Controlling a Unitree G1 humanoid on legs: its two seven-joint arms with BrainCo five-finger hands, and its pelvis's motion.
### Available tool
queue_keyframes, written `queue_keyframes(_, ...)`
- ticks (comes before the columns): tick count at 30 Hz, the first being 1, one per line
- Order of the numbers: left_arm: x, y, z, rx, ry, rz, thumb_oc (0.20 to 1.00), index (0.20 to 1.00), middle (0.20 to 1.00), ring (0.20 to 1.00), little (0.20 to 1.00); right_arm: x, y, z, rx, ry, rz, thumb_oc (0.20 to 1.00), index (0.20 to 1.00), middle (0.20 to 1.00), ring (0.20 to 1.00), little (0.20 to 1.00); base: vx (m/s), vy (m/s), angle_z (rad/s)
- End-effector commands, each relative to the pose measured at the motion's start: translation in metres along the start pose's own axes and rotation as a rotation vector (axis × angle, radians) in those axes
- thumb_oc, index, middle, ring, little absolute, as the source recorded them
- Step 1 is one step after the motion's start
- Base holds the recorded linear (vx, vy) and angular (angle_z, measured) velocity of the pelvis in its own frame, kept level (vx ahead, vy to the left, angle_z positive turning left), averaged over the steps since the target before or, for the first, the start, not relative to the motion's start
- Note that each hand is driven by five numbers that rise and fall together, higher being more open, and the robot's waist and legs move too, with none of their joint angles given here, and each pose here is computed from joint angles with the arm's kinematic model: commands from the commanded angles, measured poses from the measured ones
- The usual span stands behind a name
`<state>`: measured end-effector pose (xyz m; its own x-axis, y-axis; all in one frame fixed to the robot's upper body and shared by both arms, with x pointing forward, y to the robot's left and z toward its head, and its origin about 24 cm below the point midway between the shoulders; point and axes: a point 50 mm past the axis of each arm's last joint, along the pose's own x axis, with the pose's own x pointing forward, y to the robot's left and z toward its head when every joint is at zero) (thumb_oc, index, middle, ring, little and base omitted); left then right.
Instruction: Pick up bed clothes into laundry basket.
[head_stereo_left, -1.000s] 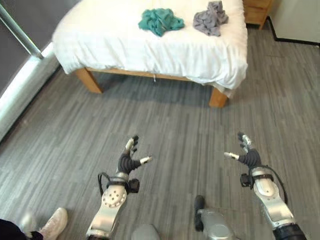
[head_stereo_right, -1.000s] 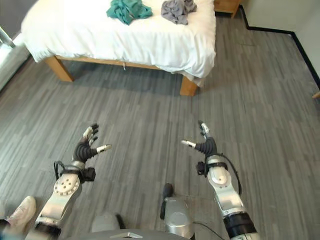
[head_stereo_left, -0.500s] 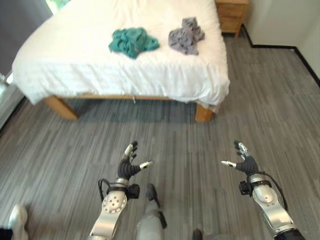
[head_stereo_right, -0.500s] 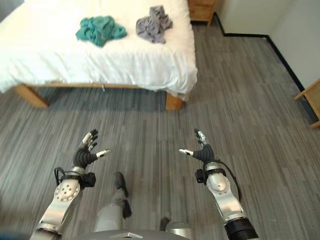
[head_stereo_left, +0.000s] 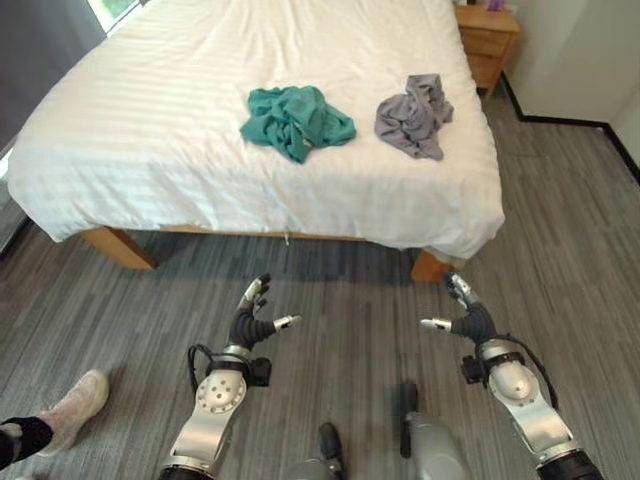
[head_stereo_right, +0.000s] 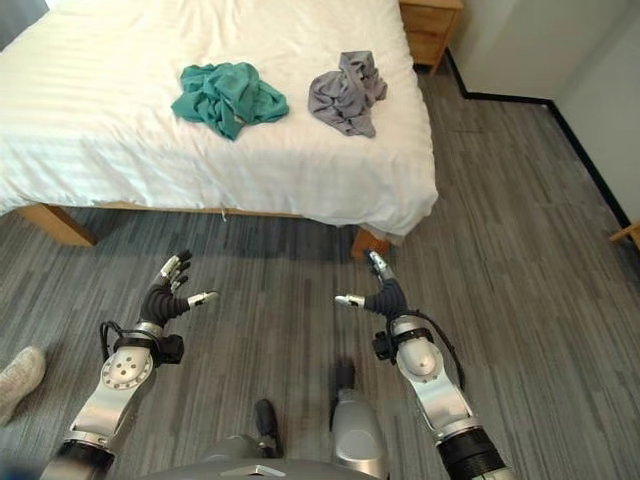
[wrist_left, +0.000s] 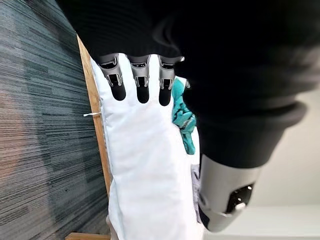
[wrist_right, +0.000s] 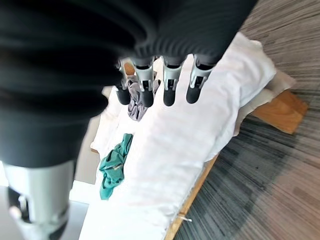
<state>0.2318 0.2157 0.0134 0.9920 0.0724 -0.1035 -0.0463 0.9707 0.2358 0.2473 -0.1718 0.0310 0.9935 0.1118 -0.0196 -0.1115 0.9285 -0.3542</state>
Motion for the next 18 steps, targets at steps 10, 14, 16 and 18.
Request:
queue_keyframes(10, 0.005, -0.002, 0.035, -0.123, -0.200, 0.053, 1.000, 1.000, 1.000, 1.000, 1.000, 0.031, -0.064, 0.076, -0.450, -0.338, -0.241, 1.000, 1.000, 1.000, 1.000, 1.000, 0.44, -0.111, -0.14)
queue_keyframes(14, 0.003, 0.001, 0.031, -0.142, -0.178, 0.078, 1.000, 1.000, 1.000, 1.000, 1.000, 0.045, -0.061, 0.112, -0.538, -0.485, -0.264, 1.000, 1.000, 1.000, 1.000, 1.000, 0.25, 0.109, -0.67)
queue_keyframes(16, -0.002, 0.004, 0.025, -0.141, -0.156, 0.097, 1.000, 1.000, 1.000, 1.000, 1.000, 0.049, -0.047, 0.125, -0.542, -0.544, -0.221, 1.000, 1.000, 1.000, 1.000, 1.000, 0.28, 0.305, -0.58)
queue_keyframes(18, -0.008, 0.003, 0.016, -0.164, -0.123, 0.118, 1.000, 1.000, 1.000, 1.000, 1.000, 0.050, -0.037, 0.129, -0.538, -0.572, -0.195, 1.000, 1.000, 1.000, 1.000, 1.000, 0.23, 0.206, -0.87)
